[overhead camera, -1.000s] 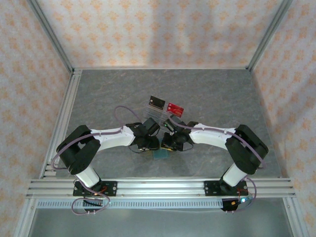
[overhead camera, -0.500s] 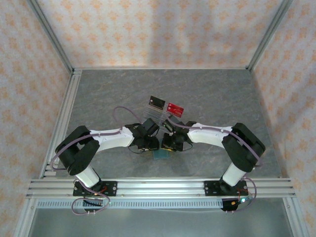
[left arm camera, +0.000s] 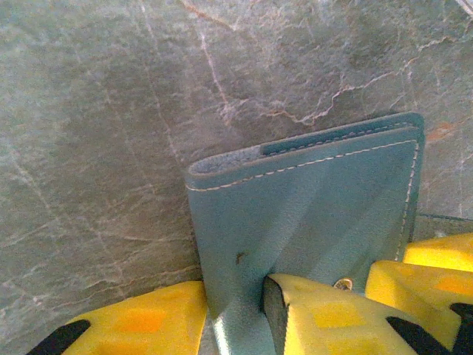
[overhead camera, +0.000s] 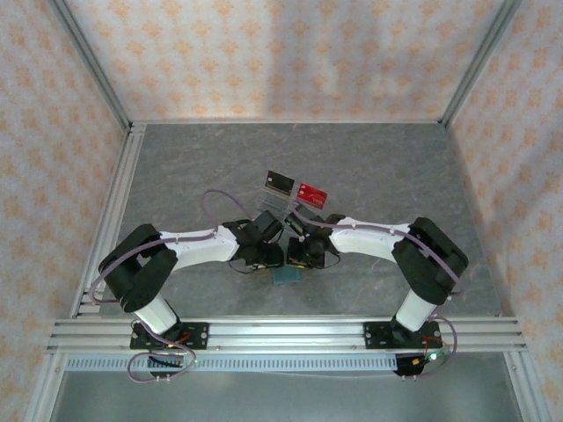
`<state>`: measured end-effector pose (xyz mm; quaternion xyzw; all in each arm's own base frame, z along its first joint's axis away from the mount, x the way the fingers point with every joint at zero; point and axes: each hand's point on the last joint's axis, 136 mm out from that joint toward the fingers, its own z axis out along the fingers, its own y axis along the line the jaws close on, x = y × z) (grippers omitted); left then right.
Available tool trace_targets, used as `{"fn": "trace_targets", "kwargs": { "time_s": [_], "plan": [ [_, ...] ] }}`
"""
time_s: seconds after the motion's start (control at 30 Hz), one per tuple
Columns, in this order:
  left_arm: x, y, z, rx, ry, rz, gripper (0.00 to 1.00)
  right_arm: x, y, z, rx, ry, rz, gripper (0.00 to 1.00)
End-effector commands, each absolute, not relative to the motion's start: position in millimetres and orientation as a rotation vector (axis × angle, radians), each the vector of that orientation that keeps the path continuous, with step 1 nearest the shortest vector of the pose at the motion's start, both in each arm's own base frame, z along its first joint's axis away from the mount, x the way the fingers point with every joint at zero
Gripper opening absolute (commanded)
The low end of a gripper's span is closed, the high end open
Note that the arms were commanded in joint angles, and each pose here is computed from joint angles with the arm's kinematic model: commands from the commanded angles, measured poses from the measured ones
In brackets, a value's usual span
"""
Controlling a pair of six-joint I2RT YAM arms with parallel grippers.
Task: Put the credit cards into the card holder
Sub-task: Pick up the card holder at the bottom-center of the table.
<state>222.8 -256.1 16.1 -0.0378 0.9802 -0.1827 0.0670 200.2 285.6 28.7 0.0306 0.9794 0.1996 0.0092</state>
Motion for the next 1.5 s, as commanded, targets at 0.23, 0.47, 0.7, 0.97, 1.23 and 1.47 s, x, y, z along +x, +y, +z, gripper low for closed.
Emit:
{"fn": "trace_targets", "kwargs": {
  "time_s": [0.23,0.47,0.7,0.97,1.23,1.47],
  "plan": [
    [182,-231,-25,-0.131,3.115,-0.382,0.30,215,335,71,0.068,2.889,1.033,0.18],
    [181,-233,-24,-0.130,3.113,-0.400,0.28,216,341,75,0.105,2.839,1.166,0.20],
    [182,-236,-23,-0.128,3.112,-0.418,0.24,219,348,70,0.116,2.832,1.197,0.21],
    [183,-241,-17,-0.136,3.097,-0.461,0.15,226,327,58,0.108,2.862,0.931,0.21],
    [188,-245,-6,-0.151,3.067,-0.502,0.01,216,320,61,0.086,2.895,0.926,0.27],
    [194,-251,10,-0.149,3.038,-0.566,0.00,214,304,62,0.095,2.926,0.886,0.33]
  ]
}}
